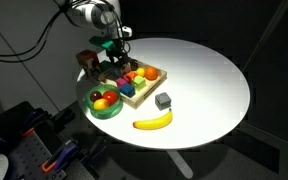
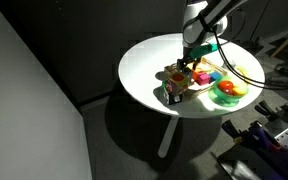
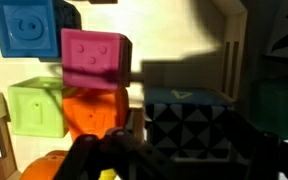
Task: Pick up the block with the letter a on it and put it on the green block, push the block with the letter a on it over onto the table
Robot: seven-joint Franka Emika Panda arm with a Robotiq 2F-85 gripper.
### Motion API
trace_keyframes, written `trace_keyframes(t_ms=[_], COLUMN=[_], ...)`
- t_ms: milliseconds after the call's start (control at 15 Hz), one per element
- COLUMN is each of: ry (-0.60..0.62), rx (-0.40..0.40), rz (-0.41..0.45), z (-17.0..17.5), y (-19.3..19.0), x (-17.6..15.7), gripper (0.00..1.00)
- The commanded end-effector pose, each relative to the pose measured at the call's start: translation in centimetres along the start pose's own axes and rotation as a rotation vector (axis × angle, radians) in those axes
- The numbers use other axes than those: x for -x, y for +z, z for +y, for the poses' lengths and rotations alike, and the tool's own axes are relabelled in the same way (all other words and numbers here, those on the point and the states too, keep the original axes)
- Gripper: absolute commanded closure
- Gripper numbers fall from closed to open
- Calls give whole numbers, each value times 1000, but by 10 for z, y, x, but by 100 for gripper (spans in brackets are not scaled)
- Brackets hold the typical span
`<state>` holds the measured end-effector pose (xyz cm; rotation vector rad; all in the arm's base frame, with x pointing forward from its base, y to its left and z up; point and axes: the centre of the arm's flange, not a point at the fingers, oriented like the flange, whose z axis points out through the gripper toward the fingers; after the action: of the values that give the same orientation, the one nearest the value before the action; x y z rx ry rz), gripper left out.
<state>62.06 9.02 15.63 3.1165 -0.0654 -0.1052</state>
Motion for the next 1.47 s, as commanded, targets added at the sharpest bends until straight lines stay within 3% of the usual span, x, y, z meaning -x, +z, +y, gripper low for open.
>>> trace_keyframes(t_ms=[0,533,667,1400], ry=[13,20,25,45], rx=[20,17,15,21], rz=[12,8,7,13], z=[1,6,7,12], y=[-4,-8,-13,-51], x=[-6,-7,-5,19], gripper=[40,96,100,98])
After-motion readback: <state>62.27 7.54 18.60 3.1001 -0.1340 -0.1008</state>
